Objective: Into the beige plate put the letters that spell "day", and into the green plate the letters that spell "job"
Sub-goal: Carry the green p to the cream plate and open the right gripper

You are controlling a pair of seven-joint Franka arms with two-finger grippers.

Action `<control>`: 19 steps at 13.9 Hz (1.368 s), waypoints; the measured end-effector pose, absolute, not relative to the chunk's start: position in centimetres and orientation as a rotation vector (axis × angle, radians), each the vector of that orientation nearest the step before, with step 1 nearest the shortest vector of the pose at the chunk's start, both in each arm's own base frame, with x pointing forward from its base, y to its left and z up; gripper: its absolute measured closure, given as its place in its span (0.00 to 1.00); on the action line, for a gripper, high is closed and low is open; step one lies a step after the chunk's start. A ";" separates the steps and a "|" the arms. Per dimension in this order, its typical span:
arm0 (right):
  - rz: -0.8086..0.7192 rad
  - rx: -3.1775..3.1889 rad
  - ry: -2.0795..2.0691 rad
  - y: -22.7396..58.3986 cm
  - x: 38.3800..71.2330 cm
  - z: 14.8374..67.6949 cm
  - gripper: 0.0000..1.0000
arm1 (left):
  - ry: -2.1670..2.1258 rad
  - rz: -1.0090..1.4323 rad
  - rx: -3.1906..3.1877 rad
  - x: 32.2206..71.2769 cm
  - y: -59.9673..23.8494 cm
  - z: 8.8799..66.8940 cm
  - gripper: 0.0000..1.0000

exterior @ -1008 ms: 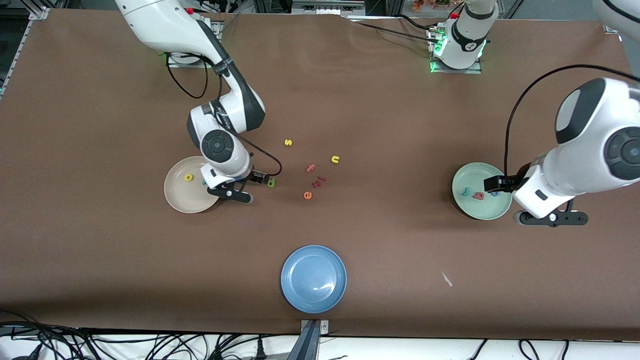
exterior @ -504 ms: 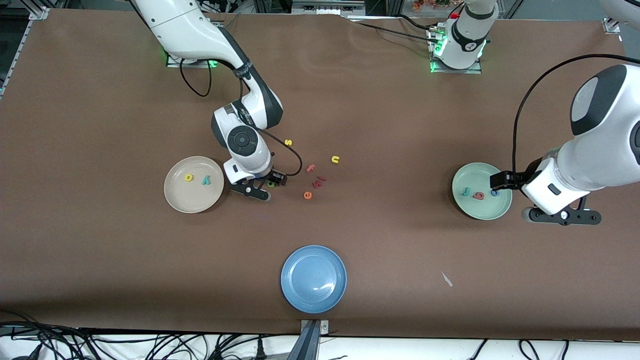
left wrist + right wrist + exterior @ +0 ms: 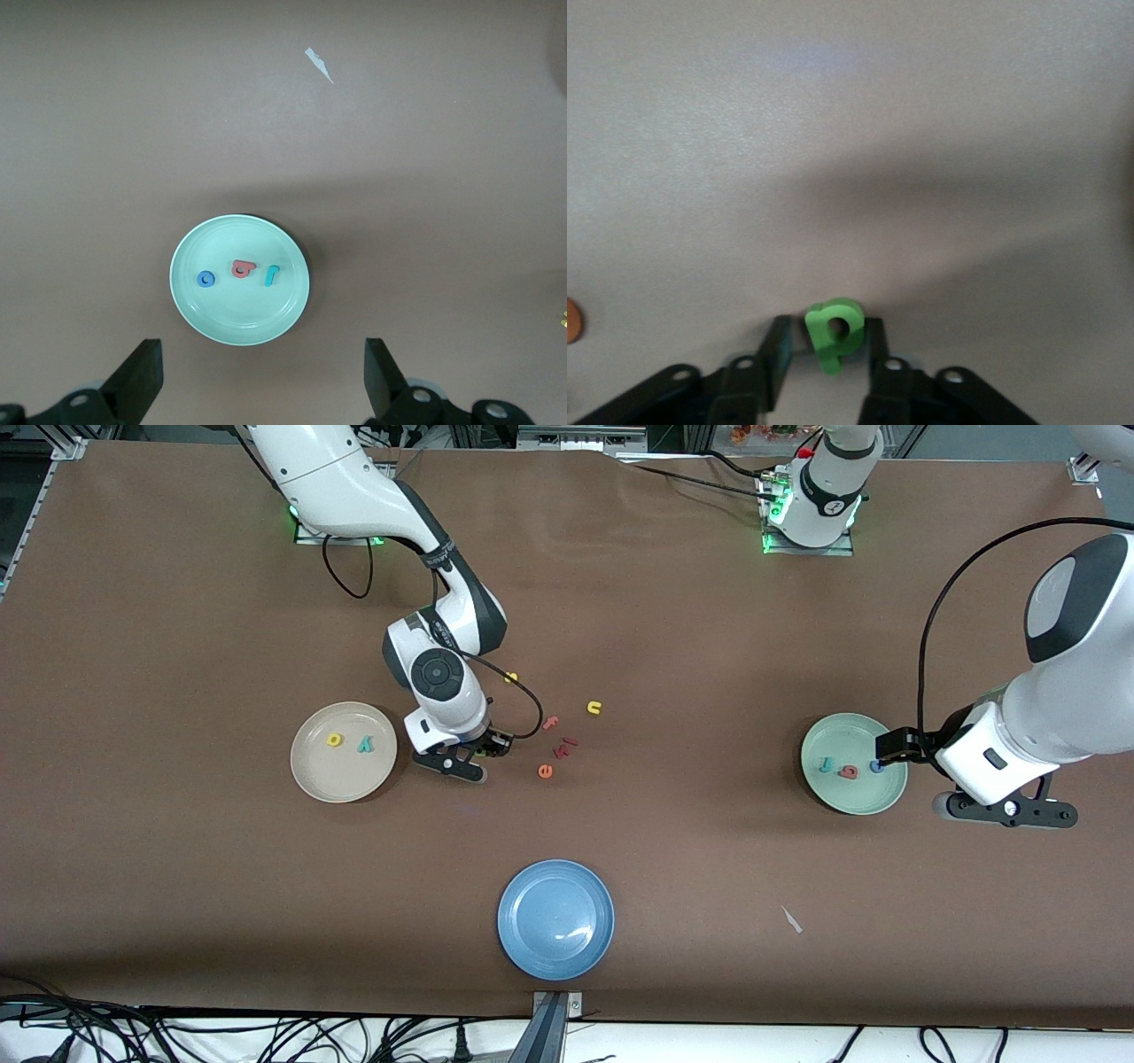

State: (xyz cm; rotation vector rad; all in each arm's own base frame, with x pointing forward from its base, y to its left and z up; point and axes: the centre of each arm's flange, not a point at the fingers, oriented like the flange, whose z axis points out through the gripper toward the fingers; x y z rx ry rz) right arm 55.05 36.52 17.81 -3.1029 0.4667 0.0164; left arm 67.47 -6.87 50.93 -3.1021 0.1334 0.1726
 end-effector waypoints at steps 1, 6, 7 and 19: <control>0.013 -3.101 0.467 36.6 55.2 17.9 0.73 | 0.137 0.172 -3.102 67.5 -6.9 50.9 0.00; -0.001 -3.120 0.430 35.5 56.7 20.2 0.73 | 0.144 0.168 -3.103 67.5 -6.8 51.1 0.00; 0.010 -3.145 0.381 34.4 57.3 21.3 0.73 | 0.145 0.168 -3.103 67.5 -6.9 51.1 0.00; 0.347 -3.306 -0.003 12.5 56.5 21.8 0.73 | 0.291 0.104 -3.103 67.9 -6.7 52.4 0.00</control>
